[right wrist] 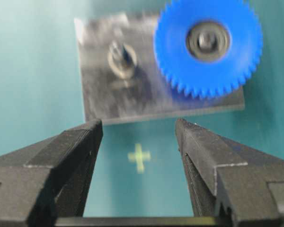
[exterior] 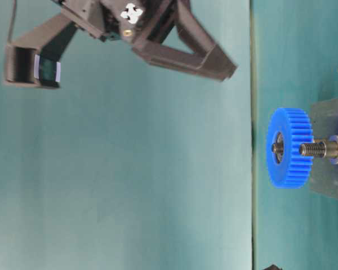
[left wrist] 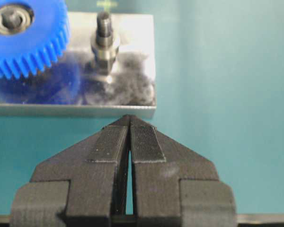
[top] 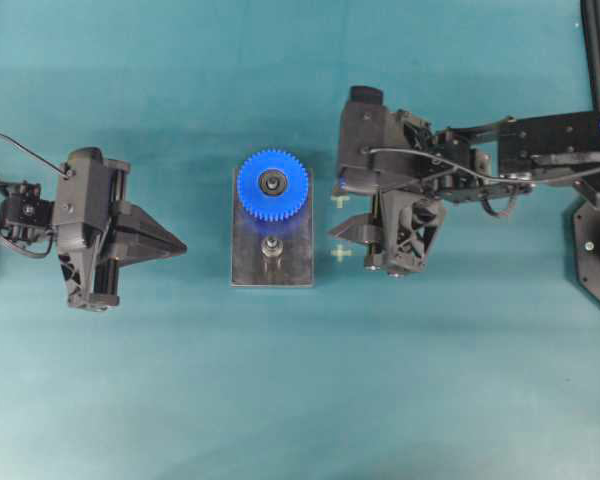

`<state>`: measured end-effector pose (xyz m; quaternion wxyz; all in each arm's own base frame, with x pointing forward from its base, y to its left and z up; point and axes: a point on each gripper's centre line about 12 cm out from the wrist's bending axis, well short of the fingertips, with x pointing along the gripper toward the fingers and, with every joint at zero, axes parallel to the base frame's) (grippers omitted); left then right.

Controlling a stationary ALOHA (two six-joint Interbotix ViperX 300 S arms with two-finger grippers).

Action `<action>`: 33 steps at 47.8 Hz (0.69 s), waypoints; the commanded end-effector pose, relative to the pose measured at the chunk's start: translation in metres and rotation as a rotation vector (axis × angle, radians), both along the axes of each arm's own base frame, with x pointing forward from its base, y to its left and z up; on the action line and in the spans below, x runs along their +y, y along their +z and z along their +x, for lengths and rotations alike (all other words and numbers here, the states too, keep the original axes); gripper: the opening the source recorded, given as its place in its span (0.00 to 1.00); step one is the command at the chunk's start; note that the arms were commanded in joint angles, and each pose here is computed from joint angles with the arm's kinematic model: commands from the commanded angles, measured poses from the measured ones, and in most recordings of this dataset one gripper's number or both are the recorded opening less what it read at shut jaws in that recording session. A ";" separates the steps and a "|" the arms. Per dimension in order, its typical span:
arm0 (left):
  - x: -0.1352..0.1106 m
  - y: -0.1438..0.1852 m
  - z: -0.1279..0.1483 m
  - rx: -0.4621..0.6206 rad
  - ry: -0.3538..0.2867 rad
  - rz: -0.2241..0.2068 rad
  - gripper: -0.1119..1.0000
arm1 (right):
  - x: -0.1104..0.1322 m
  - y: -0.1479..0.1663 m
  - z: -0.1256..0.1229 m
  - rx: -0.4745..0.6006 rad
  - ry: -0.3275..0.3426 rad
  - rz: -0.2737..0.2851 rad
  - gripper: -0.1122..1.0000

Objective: Fit the large gear onto the shaft.

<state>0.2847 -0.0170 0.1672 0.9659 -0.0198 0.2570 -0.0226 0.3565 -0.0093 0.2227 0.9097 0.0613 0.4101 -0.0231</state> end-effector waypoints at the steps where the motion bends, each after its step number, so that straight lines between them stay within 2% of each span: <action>1: -0.001 0.006 0.001 -0.026 -0.004 0.002 0.10 | 0.002 0.013 0.000 -0.063 0.008 -0.007 0.70; 18: 0.001 0.013 -0.001 -0.057 -0.015 0.031 0.10 | 0.001 0.003 -0.015 -0.113 -0.004 -0.011 0.70; 33: 0.002 0.019 -0.007 -0.076 -0.027 0.057 0.10 | -0.004 0.002 -0.029 -0.248 -0.030 -0.020 0.70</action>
